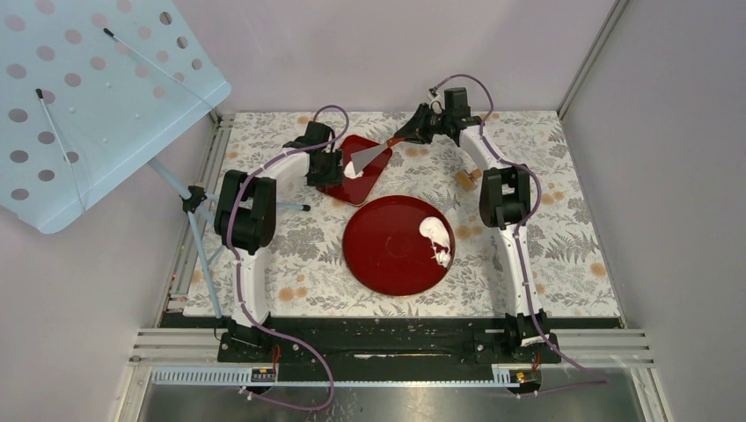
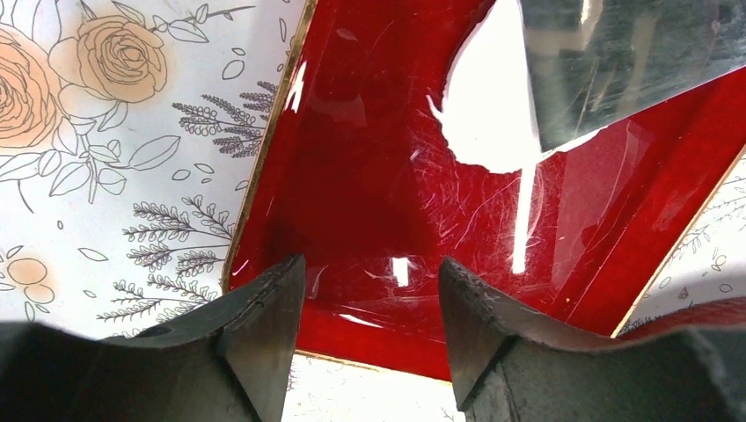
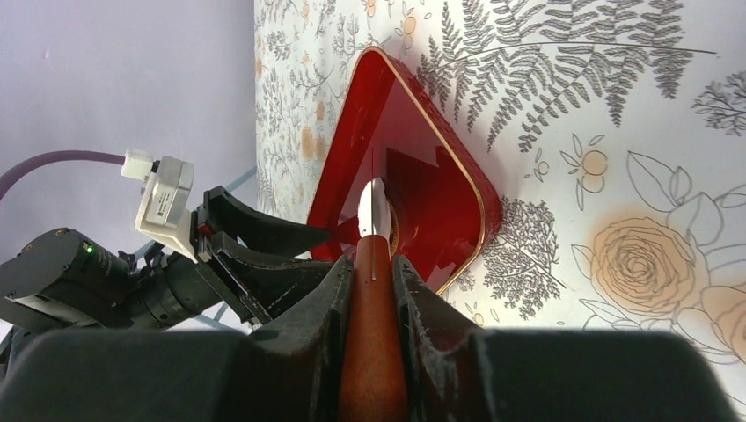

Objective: Roll out the dumpling wrappers from the dough

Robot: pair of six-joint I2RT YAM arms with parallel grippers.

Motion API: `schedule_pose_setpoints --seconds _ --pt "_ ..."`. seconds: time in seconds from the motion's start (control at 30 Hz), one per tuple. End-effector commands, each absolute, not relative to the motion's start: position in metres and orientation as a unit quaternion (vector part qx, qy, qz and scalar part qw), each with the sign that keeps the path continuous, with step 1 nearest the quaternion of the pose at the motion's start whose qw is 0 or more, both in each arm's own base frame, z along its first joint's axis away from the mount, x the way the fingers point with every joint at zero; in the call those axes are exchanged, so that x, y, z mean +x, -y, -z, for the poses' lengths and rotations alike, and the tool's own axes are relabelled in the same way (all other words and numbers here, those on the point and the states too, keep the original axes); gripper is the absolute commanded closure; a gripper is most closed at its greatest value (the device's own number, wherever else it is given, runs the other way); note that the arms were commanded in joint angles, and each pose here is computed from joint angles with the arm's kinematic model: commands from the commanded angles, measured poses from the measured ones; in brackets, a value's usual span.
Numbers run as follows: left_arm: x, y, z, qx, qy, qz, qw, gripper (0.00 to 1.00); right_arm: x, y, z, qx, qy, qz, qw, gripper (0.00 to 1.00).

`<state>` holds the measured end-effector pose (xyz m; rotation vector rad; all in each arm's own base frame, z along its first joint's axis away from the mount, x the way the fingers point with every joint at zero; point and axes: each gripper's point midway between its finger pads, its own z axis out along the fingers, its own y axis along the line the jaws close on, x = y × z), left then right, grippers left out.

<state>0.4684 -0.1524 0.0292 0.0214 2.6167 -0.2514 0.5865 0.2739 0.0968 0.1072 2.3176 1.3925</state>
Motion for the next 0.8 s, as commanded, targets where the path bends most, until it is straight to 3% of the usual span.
schedule_pose_setpoints --seconds 0.0,0.23,0.33,0.47,0.6,0.77 --pt "0.480 0.160 -0.058 0.012 -0.951 0.109 0.289 0.44 0.597 -0.255 -0.115 0.041 -0.835 -0.492 0.245 1.00" --pt "0.481 0.161 -0.061 0.014 -0.950 0.112 0.291 0.44 0.593 -0.259 -0.130 0.052 -0.820 -0.524 0.224 1.00" --pt "0.482 0.159 -0.062 0.016 -0.950 0.107 0.294 0.44 0.595 -0.272 -0.184 0.071 -0.741 -0.636 0.205 1.00" --pt "0.486 0.160 -0.069 0.019 -0.947 0.111 0.302 0.42 0.584 -0.273 -0.255 0.047 -0.684 -0.697 0.212 1.00" --pt "0.490 0.163 -0.093 0.026 -0.936 0.132 0.324 0.28 0.575 -0.248 -0.288 0.030 -0.676 -0.698 0.233 1.00" --pt "0.485 0.166 -0.144 0.056 -0.912 0.172 0.369 0.08 0.567 -0.163 -0.263 0.078 -0.698 -0.658 0.270 1.00"
